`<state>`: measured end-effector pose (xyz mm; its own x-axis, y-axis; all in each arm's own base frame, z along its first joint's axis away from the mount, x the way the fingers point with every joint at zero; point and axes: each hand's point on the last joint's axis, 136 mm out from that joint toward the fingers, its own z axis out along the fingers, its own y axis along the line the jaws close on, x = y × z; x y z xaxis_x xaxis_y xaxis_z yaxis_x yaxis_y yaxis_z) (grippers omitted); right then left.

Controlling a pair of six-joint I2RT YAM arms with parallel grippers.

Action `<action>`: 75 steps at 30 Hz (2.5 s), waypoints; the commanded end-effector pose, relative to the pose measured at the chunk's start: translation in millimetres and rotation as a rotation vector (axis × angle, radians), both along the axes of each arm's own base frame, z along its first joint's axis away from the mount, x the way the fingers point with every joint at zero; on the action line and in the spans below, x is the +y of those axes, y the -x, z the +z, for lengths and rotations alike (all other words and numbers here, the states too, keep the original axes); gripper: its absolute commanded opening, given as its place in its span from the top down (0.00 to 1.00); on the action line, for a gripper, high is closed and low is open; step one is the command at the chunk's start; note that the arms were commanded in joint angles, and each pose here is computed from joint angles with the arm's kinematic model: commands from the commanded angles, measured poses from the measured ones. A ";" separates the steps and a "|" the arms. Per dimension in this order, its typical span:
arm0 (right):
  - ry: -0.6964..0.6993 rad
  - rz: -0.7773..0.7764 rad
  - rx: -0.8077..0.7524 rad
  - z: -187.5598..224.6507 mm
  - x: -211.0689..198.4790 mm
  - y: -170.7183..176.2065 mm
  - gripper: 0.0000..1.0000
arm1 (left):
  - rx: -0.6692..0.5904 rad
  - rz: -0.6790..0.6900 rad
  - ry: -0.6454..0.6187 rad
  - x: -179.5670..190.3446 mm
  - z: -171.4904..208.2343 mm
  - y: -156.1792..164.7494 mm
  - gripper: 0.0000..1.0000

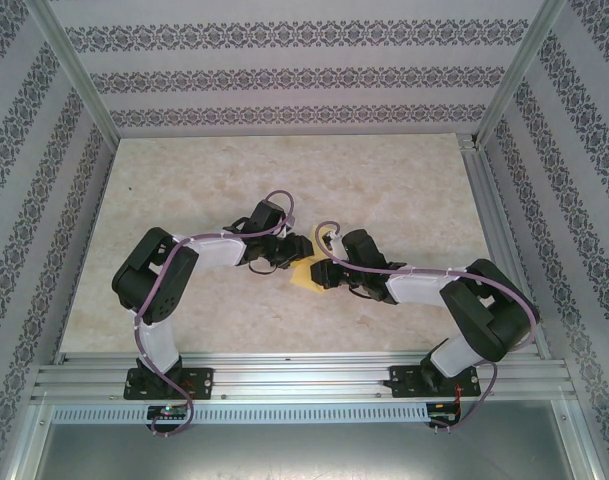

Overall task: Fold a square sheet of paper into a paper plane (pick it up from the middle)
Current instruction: Fold the triangle a second time at the center of the table.

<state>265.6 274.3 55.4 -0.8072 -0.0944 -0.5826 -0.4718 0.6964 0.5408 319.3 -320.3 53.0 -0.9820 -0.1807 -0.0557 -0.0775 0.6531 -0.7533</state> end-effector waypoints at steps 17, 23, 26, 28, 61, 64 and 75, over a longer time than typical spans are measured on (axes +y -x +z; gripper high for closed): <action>-0.082 -0.016 0.038 9.4 -10.6 -17.0 1.00 | -0.107 0.010 0.023 -5.4 32.5 -12.9 0.51; -0.107 -0.029 0.161 -3.2 -17.1 -22.9 0.99 | -0.123 0.016 0.019 -3.0 35.5 -12.8 0.50; -0.109 -0.037 0.197 -8.9 -20.1 -25.8 0.98 | -0.129 0.014 0.017 -2.4 37.2 -13.1 0.52; -0.112 -0.045 0.208 -10.1 -22.0 -29.0 0.98 | -0.133 0.005 0.013 -2.7 37.6 -12.4 0.55; 0.030 -0.054 0.261 -28.3 -37.9 -43.8 0.97 | -0.069 -0.055 -0.049 -9.8 3.3 -1.3 0.75; 0.043 -0.053 0.264 -27.8 -38.7 -45.4 0.97 | -0.068 -0.047 -0.076 -6.8 -3.0 1.3 0.77; 0.126 -0.060 0.267 -31.5 -45.1 -48.7 0.97 | -0.052 -0.044 -0.090 -5.3 -16.9 4.1 0.75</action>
<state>307.3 232.6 25.1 -0.9432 -0.0782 -0.3228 -0.2644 0.7651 0.5871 320.9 -322.7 49.6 -0.9800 -0.1561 -0.1235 -0.0231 0.7056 -0.7082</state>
